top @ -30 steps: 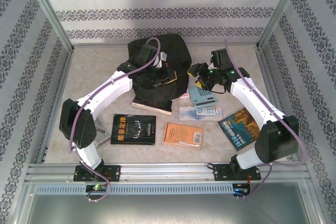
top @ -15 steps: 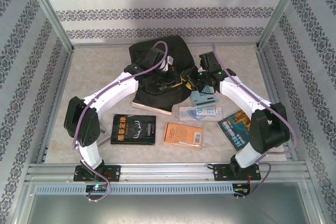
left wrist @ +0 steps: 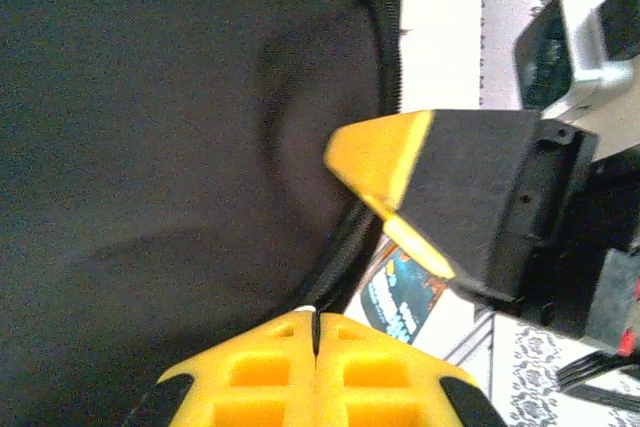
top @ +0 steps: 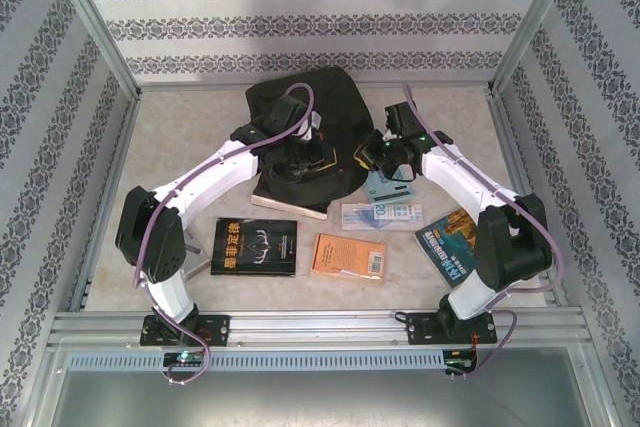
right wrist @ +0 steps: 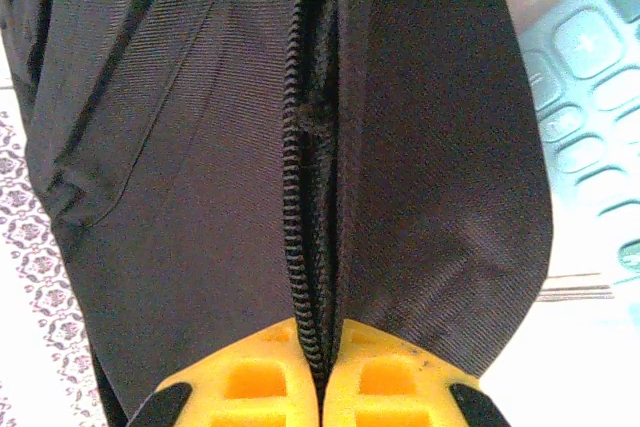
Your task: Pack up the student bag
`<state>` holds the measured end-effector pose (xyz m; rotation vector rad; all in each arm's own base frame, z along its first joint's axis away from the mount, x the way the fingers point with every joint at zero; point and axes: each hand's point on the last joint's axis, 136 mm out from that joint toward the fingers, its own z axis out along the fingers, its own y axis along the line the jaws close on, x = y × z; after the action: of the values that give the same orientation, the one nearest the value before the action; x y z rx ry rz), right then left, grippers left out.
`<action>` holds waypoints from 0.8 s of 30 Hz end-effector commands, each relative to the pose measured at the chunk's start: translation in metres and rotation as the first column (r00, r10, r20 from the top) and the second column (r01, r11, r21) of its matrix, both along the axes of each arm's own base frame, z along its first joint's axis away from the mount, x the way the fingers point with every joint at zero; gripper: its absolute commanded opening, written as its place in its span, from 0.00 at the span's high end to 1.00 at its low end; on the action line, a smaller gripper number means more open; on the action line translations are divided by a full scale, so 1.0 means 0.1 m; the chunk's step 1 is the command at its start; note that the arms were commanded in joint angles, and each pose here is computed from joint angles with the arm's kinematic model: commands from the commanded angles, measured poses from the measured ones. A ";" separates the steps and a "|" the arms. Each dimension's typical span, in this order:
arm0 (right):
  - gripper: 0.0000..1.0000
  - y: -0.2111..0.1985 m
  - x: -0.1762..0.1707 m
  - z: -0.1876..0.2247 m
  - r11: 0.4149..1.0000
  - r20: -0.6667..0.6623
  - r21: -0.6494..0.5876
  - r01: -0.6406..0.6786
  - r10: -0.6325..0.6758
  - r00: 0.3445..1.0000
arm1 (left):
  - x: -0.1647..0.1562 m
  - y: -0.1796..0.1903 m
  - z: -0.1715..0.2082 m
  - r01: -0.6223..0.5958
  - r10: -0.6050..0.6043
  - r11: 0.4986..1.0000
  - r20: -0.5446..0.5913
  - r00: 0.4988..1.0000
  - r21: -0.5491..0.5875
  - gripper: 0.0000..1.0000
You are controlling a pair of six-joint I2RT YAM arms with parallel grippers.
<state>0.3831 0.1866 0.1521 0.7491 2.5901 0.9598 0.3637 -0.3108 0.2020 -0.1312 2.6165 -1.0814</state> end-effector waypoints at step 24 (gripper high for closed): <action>0.95 -0.62 0.57 0.15 0.981 0.104 -0.186 -0.049 0.069 0.992 | 0.12 1.05 -0.03 -0.171 0.168 0.984 0.051 0.984 0.044 1.00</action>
<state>0.4178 0.1548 0.1618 0.5784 2.6076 0.9006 0.3733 -0.2175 0.1973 -0.2787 2.5534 -0.9574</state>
